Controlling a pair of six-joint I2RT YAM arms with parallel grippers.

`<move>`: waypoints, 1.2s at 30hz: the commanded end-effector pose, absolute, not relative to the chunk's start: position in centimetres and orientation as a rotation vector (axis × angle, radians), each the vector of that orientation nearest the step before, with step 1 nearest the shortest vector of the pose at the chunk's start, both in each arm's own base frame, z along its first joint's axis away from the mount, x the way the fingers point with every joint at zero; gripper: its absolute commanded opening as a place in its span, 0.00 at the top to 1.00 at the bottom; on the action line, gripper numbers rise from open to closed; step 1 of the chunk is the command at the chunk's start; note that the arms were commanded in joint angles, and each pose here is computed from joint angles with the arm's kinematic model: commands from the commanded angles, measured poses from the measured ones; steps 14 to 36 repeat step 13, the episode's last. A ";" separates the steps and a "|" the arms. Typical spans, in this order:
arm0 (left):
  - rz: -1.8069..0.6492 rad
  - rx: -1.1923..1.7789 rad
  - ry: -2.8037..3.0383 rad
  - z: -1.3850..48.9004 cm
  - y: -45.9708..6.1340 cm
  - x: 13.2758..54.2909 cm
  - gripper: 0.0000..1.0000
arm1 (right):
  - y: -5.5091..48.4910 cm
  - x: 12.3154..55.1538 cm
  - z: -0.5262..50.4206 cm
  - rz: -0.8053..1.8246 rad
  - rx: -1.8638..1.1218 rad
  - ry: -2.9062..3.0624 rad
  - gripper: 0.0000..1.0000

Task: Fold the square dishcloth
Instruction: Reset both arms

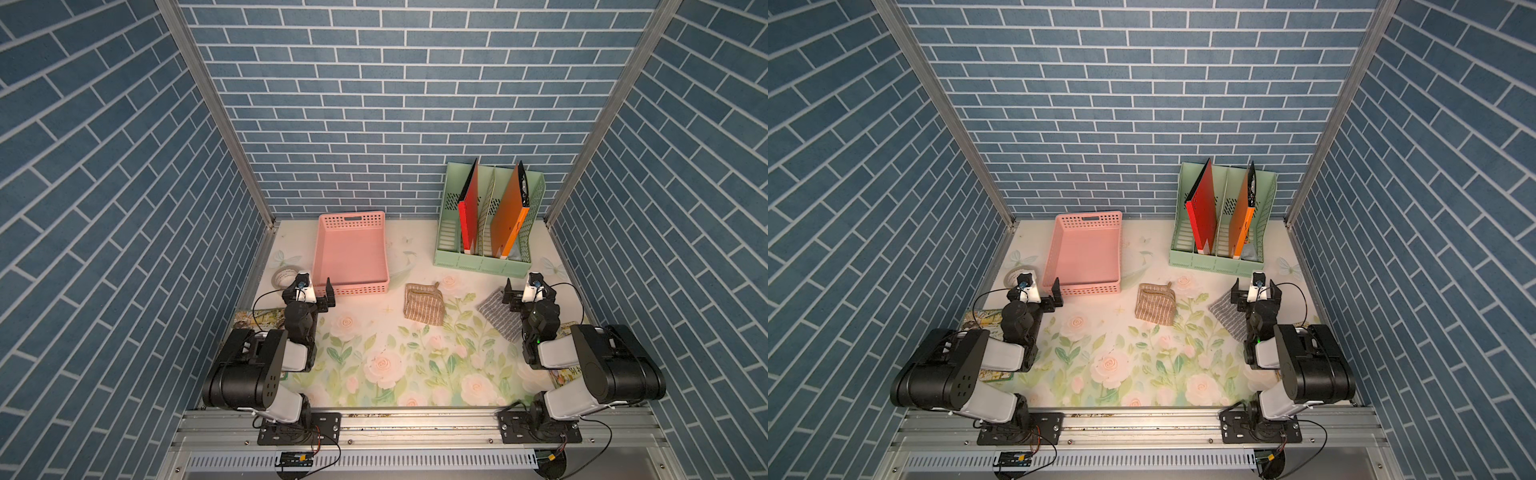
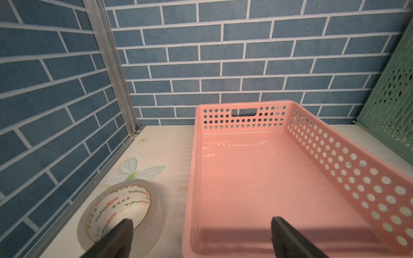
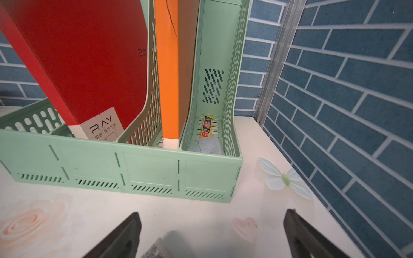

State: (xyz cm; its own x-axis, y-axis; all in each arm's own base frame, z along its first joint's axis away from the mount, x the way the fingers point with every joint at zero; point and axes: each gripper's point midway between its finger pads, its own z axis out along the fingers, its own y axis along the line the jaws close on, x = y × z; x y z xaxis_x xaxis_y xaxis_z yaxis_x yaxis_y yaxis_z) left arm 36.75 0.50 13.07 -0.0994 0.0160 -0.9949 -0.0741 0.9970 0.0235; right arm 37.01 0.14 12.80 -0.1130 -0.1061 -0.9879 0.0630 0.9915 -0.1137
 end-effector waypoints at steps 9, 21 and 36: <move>0.084 -0.074 1.665 13.3 1.0 37.0 0.00 | 0.2 36.9 12.8 -0.121 -0.017 1.676 0.00; 0.084 -0.073 1.665 13.3 1.0 37.1 0.00 | 0.2 36.9 12.8 -0.121 -0.018 1.678 0.00; 0.084 -0.073 1.665 13.3 1.0 37.1 0.00 | 0.2 36.9 12.8 -0.121 -0.018 1.678 0.00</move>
